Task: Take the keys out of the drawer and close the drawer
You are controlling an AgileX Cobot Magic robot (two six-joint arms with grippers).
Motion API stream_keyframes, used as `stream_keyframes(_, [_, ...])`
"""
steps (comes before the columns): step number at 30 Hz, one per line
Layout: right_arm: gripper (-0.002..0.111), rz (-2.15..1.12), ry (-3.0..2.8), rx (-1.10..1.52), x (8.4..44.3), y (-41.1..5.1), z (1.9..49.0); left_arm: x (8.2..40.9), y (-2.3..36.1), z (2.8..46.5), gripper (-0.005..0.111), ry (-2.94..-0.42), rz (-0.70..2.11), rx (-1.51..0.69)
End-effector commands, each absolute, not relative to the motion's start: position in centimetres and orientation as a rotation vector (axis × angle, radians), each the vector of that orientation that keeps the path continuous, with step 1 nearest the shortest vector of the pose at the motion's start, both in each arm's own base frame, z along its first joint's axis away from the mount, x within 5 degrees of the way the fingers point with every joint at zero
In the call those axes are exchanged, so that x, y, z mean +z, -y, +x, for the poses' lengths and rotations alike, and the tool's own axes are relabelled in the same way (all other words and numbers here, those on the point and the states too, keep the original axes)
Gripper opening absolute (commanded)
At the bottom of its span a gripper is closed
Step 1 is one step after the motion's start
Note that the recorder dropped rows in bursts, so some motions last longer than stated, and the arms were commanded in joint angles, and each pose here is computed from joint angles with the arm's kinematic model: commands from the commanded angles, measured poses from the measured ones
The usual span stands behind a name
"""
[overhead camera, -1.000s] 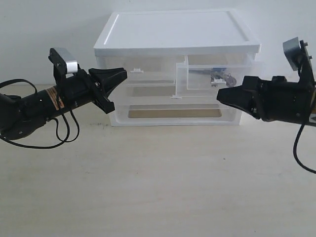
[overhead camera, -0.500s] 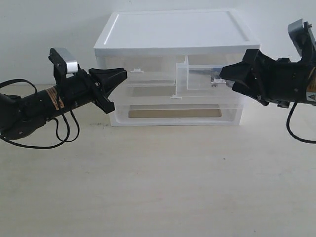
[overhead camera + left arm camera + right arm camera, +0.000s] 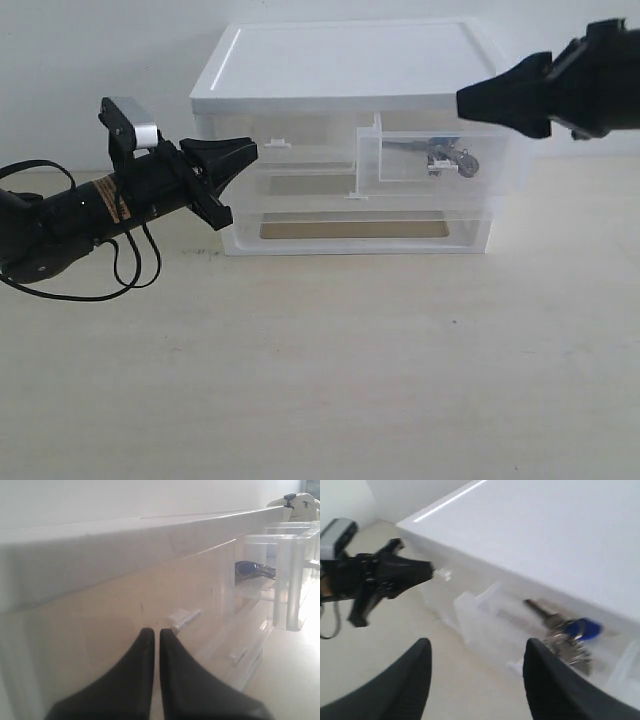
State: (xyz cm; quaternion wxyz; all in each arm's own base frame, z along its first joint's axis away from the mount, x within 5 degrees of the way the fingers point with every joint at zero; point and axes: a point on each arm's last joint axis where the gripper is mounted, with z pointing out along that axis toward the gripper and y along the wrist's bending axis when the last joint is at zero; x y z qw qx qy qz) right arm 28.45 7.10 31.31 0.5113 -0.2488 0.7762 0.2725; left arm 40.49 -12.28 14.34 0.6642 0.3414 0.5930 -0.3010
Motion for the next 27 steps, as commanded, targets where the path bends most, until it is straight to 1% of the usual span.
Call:
stream_keyframes(1, [0.05,-0.729,-1.761,0.327,33.2,-7.4,29.2,14.3,12.2,40.8,0.004,-1.362,0.741,-0.669])
stream_keyframes(3, [0.05,-0.814,-1.717,0.232,33.1,-8.2,29.2,14.3,12.2,40.8,0.004,-1.364,0.742,-0.668])
stream_keyframes(5, [0.05,-0.824,-1.704,0.121,33.1,-8.8,29.4,14.3,12.2,40.8,0.004,-1.364,0.742,-0.668])
stream_keyframes(9, [0.05,-0.727,-1.72,-0.269,32.7,-8.9,30.5,14.3,12.2,40.8,0.004,-1.364,0.742,-0.668])
stream_keyframes(10, [0.05,-0.7,-1.72,-0.428,32.6,-8.7,30.8,14.3,12.2,40.9,0.004,-1.366,0.742,-0.667])
stream_keyframes(11, [0.05,-0.669,-1.734,-0.522,32.4,-8.7,30.8,14.3,12.2,40.9,0.004,-1.366,0.742,-0.667])
stream_keyframes(13, [0.05,-0.573,-1.818,-0.623,31.8,-8.7,31.1,14.3,12.2,40.9,0.004,-1.366,0.742,-0.667])
stream_keyframes(15, [0.05,-0.502,-1.929,-0.631,31.5,-8.6,31.7,14.3,12.2,40.9,0.004,-1.366,0.742,-0.667])
stream_keyframes(17, [0.05,-0.489,-2.04,-0.559,31.5,-9.1,32.4,14.3,12.2,40.9,0.004,-1.366,0.742,-0.667])
stream_keyframes(20, [0.05,-0.579,-2.15,-0.449,32.8,-10.3,32.8,14.3,12.2,40.9,0.004,-1.368,0.742,-0.666])
stream_keyframes(23, [0.05,-0.708,-2.172,-0.338,34.6,-11.4,32.6,14.3,12.2,40.9,0.004,-1.368,0.742,-0.666])
stream_keyframes(25, [0.05,-0.887,-2.165,-0.33,35.3,-11.8,32.4,14.3,12.2,40.9,0.004,-1.368,0.742,-0.666])
stream_keyframes(27, [0.05,-1.132,-2.151,-0.312,35.2,-12.4,31.9,14.3,12.2,40.9,0.004,-1.368,0.742,-0.666])
